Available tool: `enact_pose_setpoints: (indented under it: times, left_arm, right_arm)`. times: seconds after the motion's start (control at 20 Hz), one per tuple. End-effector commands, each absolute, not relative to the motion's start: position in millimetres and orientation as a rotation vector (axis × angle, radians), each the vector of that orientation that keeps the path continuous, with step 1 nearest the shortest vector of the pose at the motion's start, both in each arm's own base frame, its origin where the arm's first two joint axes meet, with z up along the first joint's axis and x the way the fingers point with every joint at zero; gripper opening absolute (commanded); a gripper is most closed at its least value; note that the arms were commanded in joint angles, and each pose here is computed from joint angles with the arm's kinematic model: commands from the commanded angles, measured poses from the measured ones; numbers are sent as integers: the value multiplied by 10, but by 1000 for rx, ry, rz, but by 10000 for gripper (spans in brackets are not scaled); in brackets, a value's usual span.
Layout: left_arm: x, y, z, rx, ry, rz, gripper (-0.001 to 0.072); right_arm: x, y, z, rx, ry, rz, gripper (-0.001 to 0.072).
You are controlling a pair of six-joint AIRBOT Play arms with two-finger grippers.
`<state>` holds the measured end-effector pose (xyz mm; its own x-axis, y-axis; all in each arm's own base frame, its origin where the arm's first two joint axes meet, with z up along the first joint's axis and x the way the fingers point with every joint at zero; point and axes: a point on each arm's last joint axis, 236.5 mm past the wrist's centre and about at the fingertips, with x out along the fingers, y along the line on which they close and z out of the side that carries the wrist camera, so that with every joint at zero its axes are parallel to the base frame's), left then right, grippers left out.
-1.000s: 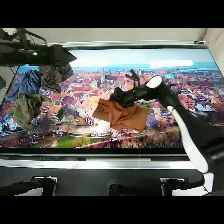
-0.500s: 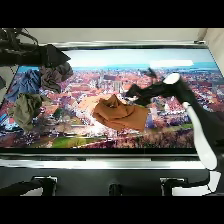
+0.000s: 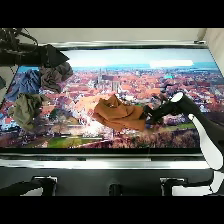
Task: Fold the shirts.
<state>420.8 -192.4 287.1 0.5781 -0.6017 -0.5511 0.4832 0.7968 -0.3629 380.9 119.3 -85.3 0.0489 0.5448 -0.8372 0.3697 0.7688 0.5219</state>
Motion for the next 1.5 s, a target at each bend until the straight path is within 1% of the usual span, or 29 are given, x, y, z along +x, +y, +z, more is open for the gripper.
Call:
enact_pose_setpoints:
  times: [0.0,0.1,0.25,0.3,0.4,0.5,0.65,0.7,0.95,1.05,1.15,1.25,1.45]
  left_arm:
    - [4212,-1917,2871,-180,711,-636,29]
    - [4217,-1918,2864,-179,712,-636,29]
    - [4248,-1922,2829,-178,717,-635,29]
    - [4265,-1924,2816,-180,717,-634,29]
    - [4298,-1929,2776,-179,723,-634,29]
    - [4314,-1931,2748,-176,728,-634,30]
    - [4318,-1932,2740,-170,727,-637,29]
    - [4318,-1932,2740,-170,727,-637,30]
    - [4335,-1935,2714,-172,733,-636,29]
    - [4354,-1938,2682,-174,740,-635,30]
    - [4379,-1943,2636,-178,751,-633,29]
    - [4397,-1946,2604,-179,758,-632,29]
    - [4377,-1987,2608,-192,764,-637,30]
  right_arm:
    - [3900,1461,-860,815,1498,234,48]
    - [4105,1603,-431,781,1396,401,40]
    - [4484,1600,616,686,1225,537,39]
    - [4591,1535,982,675,1176,535,39]
    - [4766,1294,1513,651,1080,483,40]
    - [4837,864,1745,666,1037,387,40]
    - [4786,103,1731,723,1030,258,40]
    - [4769,-219,1695,720,1014,199,40]
    - [4586,-1504,1685,805,892,-45,40]
    - [4427,-1985,1661,837,852,-157,40]
    - [4188,-2376,1577,853,855,-269,40]
    - [3822,-2712,1412,837,921,-394,40]
    - [2859,-3132,906,846,1176,-720,40]
